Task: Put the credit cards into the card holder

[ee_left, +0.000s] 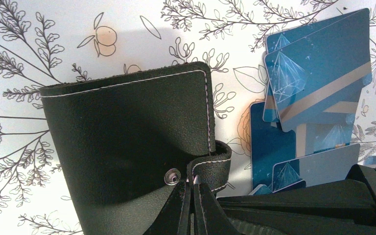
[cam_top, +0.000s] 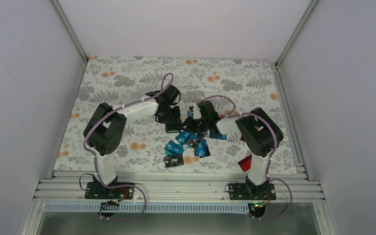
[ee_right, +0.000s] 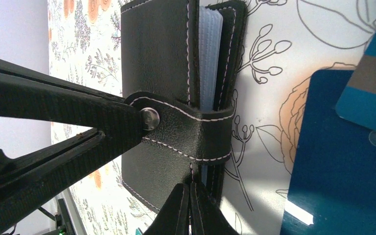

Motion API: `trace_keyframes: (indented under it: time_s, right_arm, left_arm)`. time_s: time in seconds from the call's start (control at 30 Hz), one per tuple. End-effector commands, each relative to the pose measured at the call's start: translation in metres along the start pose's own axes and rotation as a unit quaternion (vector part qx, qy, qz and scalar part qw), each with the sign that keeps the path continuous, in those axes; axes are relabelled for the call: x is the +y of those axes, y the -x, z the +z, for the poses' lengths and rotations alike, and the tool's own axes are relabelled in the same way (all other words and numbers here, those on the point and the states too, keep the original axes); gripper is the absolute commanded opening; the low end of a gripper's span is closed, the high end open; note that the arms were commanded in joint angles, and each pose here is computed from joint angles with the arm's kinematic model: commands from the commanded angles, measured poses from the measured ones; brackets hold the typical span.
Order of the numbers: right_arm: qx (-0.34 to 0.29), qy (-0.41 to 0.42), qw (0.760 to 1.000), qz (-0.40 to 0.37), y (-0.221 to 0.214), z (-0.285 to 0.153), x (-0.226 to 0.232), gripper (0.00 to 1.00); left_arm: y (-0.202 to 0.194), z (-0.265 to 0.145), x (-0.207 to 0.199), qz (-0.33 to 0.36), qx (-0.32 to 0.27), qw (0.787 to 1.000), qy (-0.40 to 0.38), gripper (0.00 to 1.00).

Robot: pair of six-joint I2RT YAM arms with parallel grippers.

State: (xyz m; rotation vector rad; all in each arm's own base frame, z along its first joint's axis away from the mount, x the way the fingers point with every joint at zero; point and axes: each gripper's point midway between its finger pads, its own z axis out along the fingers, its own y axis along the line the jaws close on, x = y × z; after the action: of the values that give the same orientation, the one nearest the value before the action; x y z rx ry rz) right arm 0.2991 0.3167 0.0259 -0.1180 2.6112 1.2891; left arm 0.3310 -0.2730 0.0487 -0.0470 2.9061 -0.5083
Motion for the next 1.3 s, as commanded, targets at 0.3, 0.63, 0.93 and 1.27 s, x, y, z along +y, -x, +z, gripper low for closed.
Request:
trace_keyframes:
  time_s: [0.3,0.63,0.93,1.27]
  right_arm:
    - [0.008,-0.033,0.999,0.009,-0.004,0.008,-0.016,0.04]
    - [0.014,-0.043,0.999,0.015,-0.006,0.011,-0.022,0.04]
    - [0.019,-0.048,0.998,0.018,-0.007,0.013,-0.025,0.04]
    - [0.02,-0.055,0.998,0.022,-0.008,0.013,-0.028,0.04]
  left_arm:
    - [0.0,-0.002,0.008,0.009,-0.004,1.0,0.027,0.02]
    - [0.002,-0.006,0.013,0.009,-0.01,0.999,0.04,0.02]
    - [0.002,-0.003,0.017,0.007,-0.009,0.999,0.048,0.02]
    - [-0.005,0.002,0.03,0.0,-0.005,0.998,0.064,0.02]
